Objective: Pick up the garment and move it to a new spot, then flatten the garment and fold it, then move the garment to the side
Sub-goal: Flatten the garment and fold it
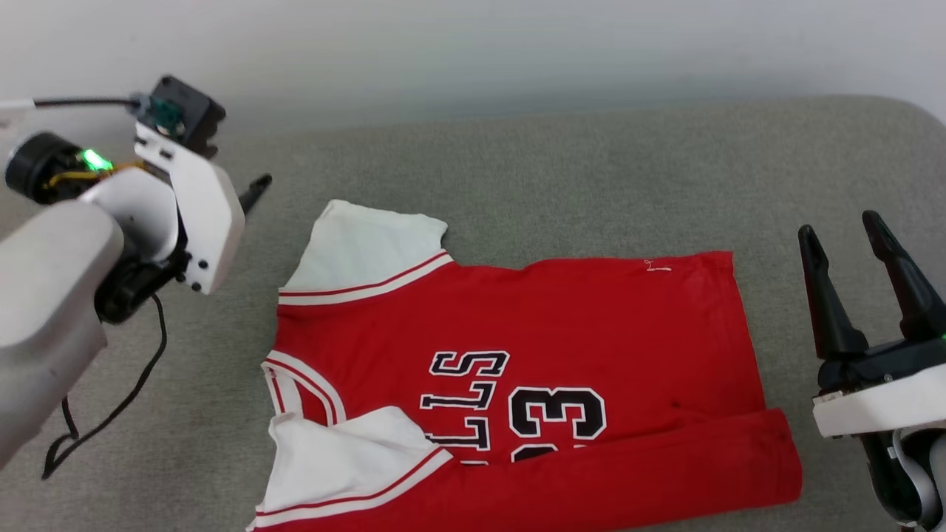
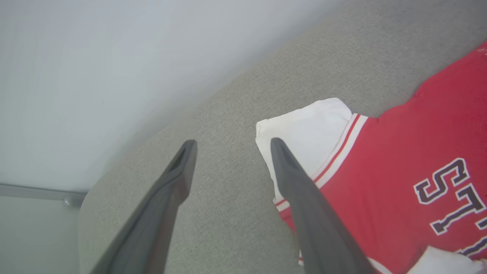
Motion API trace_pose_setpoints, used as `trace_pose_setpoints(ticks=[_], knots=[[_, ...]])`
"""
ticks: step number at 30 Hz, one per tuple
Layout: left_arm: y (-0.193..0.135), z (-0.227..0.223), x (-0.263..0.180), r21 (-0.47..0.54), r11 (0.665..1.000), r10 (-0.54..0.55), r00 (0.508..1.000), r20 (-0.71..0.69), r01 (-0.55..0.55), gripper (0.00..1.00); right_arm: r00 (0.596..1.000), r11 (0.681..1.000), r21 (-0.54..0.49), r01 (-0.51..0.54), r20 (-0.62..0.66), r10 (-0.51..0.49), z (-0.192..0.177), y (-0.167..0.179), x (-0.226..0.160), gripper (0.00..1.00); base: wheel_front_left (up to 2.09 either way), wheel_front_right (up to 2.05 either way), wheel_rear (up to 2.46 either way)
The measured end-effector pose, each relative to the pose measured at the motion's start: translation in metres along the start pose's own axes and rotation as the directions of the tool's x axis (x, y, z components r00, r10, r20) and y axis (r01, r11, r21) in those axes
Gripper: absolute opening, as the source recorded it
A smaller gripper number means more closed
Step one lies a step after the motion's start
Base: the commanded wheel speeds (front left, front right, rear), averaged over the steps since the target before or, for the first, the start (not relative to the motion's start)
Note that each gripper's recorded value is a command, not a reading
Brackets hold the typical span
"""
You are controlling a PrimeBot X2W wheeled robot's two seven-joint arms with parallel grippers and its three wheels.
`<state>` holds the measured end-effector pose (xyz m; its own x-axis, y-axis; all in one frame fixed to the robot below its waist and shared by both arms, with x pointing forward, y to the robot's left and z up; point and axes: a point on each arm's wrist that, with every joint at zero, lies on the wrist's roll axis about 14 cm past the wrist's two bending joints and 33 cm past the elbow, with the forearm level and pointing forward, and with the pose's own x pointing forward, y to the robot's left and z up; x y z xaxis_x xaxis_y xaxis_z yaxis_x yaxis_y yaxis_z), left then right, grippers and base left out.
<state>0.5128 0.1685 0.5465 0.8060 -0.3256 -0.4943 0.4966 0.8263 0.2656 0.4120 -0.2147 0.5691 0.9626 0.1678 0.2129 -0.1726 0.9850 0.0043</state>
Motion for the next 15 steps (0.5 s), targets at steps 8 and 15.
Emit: trace_pose_setpoints(ticks=[8,15], knots=[[0.008,0.009,0.064,-0.08,0.995,-0.063,0.989,-0.131,0.053,1.0,0.999,0.999,-0.002,0.046,-0.021,-0.046,-0.015,0.008,-0.003,1.0,0.0,0.0,0.0],[-0.004,-0.019,0.115,-0.134,0.983,-0.17,0.91,-0.379,0.128,1.0,0.994,0.999,-0.023,0.024,-0.102,-0.026,-0.048,0.009,0.009,1.0,0.0,0.0,0.0]])
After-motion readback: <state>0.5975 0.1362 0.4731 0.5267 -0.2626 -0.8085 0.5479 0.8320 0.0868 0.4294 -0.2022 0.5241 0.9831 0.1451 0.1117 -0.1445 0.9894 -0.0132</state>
